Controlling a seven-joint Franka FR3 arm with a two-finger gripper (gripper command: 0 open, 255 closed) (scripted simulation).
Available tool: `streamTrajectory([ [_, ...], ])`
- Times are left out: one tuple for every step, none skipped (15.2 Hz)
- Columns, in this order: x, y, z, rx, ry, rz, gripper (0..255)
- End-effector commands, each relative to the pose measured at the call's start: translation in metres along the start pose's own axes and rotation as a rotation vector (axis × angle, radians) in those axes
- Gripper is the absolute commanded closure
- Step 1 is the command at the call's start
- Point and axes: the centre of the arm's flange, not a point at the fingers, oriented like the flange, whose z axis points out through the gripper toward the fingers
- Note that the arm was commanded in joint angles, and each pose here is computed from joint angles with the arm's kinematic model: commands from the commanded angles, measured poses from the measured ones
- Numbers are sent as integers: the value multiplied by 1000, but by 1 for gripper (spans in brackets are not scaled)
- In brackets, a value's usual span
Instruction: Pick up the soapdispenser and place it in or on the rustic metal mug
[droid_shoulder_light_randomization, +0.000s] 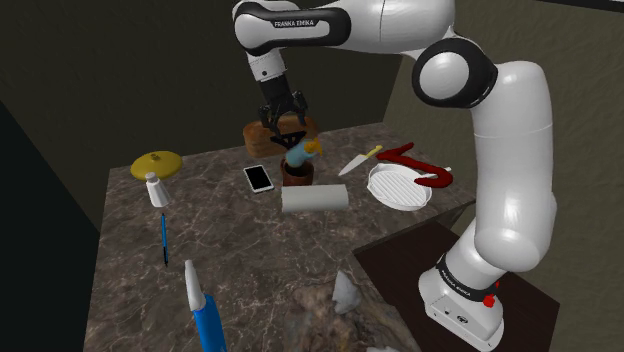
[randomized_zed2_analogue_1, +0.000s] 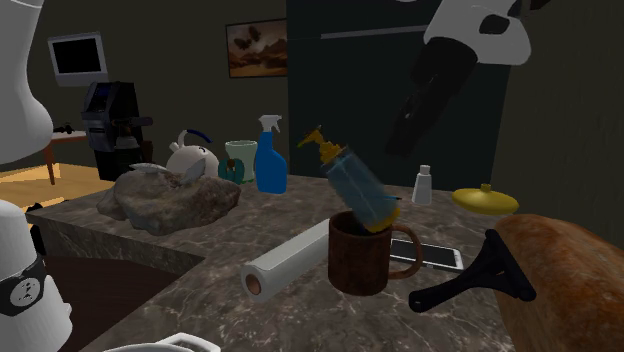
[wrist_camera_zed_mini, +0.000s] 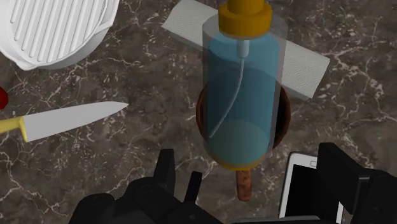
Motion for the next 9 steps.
streamTrajectory([
  [-1,1,-20,0,-1,0,0],
  [-1,1,-33,0,-1,0,0],
  [-1,1,-43,0,-1,0,0],
  [-1,1,-43,0,-1,0,0],
  [-1,1,-43,0,-1,0,0],
  [-1,1,-43,0,-1,0,0],
  [-1,1,-43,0,-1,0,0],
  [-1,1,-43,0,-1,0,0],
  [-1,1,-43,0,-1,0,0],
])
